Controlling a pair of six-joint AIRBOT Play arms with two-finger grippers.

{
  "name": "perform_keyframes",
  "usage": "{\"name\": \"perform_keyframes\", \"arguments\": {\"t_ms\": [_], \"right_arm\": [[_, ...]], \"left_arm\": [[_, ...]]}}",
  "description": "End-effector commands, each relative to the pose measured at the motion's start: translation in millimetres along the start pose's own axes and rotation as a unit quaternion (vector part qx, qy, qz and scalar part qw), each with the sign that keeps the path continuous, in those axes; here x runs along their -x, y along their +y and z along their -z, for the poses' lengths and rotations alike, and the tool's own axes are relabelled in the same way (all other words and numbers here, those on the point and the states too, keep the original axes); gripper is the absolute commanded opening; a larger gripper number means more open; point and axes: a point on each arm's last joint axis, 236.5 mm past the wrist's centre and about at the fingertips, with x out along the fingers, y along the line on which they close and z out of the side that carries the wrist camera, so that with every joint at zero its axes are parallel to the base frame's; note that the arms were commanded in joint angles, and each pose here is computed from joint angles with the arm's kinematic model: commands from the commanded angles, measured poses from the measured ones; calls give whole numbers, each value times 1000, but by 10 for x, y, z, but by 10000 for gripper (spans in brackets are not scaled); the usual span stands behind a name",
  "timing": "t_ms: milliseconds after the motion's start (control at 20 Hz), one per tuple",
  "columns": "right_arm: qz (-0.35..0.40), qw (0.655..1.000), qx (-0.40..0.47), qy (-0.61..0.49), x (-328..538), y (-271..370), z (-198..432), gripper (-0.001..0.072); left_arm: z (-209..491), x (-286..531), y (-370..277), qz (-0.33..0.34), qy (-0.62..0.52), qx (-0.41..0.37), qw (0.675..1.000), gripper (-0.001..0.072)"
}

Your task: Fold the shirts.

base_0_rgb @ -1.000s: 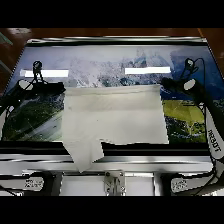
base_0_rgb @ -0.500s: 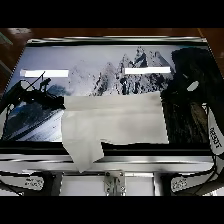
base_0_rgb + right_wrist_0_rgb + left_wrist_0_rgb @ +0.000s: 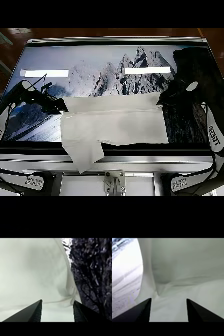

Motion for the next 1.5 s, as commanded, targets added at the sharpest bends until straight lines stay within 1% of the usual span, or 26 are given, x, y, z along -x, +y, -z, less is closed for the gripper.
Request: {"name": "perform_keyframes", "arguments": {"t_ms": [0, 50, 150, 250, 300, 400, 500, 550, 700, 850, 1100, 1150, 1200, 1450], "right_arm": [[-9, 999, 42, 21, 336, 37, 46, 514], [-2, 998, 51, 24, 536, -32, 61, 514], [39, 997, 47, 43, 930, -364, 217, 514], [78, 994, 35, 61, 1267, -761, 410, 514], [85, 995, 20, 55, 1384, -916, 465, 514], [77, 996, -26, 28, 1532, -1136, 527, 513], [57, 996, -60, 16, 1559, -1236, 585, 514], [50, 996, -71, 18, 1545, -1266, 616, 514], [45, 996, -77, 21, 1479, -1305, 667, 514], [45, 996, -77, 23, 1403, -1326, 701, 514], [41, 995, -87, 41, 1223, -1358, 852, 514], [40, 994, -89, 45, 1191, -1363, 885, 514], [40, 994, -91, 48, 1163, -1367, 914, 514], [40, 994, -93, 49, 1131, -1377, 931, 514]], "left_arm": [[234, 310, 35, 13, 55, 11, 998, 536], [307, 460, 59, 18, 61, 17, 998, 536], [515, 755, 108, 25, 59, 21, 998, 535], [846, 847, 149, 29, 55, 19, 998, 533], [1080, 780, 181, 34, 56, 37, 997, 533], [1487, 486, 158, 69, 54, 87, 992, 534], [1847, 174, 10, 117, 67, 115, 984, 534], [1994, 46, -26, 129, 76, 129, 980, 533], [2329, -183, -19, 134, 114, 157, 972, 531], [2420, -295, 25, 128, 116, 169, 970, 532], [2319, -355, 67, 124, 92, 181, 971, 522], [2299, -372, 49, 130, 89, 188, 969, 481], [2283, -384, 37, 134, 88, 193, 968, 456], [2257, -455, -24, 128, 86, 177, 972, 456]]}}
